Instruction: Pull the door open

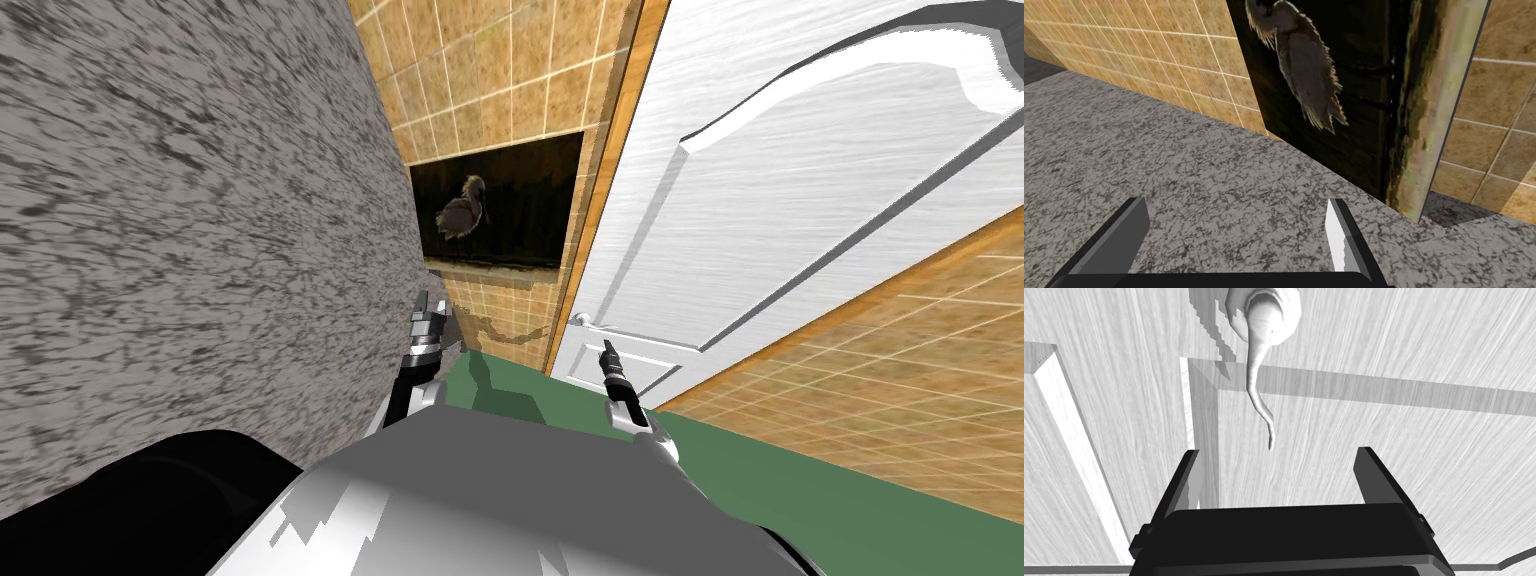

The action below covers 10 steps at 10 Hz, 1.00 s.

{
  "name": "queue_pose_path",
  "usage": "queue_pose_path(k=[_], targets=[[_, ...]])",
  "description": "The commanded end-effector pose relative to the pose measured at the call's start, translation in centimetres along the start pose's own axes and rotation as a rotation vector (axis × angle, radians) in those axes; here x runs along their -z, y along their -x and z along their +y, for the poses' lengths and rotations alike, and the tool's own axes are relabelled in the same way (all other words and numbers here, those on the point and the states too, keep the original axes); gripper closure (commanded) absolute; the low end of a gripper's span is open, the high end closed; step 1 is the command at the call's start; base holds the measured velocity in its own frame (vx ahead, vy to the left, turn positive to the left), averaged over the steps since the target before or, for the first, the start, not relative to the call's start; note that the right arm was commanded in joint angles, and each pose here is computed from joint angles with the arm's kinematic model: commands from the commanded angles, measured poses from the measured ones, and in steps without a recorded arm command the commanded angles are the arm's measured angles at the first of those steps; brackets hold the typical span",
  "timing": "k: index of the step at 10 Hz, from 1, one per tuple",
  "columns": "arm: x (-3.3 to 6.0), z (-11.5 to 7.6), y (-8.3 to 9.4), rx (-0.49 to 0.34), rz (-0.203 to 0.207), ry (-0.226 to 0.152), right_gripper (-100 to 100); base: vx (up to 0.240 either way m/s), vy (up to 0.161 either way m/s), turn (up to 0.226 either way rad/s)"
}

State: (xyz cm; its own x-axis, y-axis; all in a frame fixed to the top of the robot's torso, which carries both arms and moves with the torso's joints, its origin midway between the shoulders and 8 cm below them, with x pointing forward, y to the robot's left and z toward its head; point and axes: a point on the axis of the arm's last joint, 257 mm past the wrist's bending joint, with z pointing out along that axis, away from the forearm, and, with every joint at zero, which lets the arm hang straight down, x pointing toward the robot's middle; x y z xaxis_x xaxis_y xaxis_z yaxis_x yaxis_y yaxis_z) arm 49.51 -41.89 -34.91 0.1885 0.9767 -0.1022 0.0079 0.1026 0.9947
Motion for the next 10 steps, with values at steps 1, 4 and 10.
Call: queue_pose_path(k=[1, 4, 10], targets=[[-0.02, -0.4, 0.2, 0.000, -0.006, -0.009, -100, -0.016, -0.015, 0.179], [0.48, -0.6, 2.4, 0.000, -0.044, -0.011, -100, 0.087, -0.016, 0.147], [2.13, -1.4, 8.3, 0.001, -0.152, -0.021, -100, 0.169, -0.047, 0.169]])
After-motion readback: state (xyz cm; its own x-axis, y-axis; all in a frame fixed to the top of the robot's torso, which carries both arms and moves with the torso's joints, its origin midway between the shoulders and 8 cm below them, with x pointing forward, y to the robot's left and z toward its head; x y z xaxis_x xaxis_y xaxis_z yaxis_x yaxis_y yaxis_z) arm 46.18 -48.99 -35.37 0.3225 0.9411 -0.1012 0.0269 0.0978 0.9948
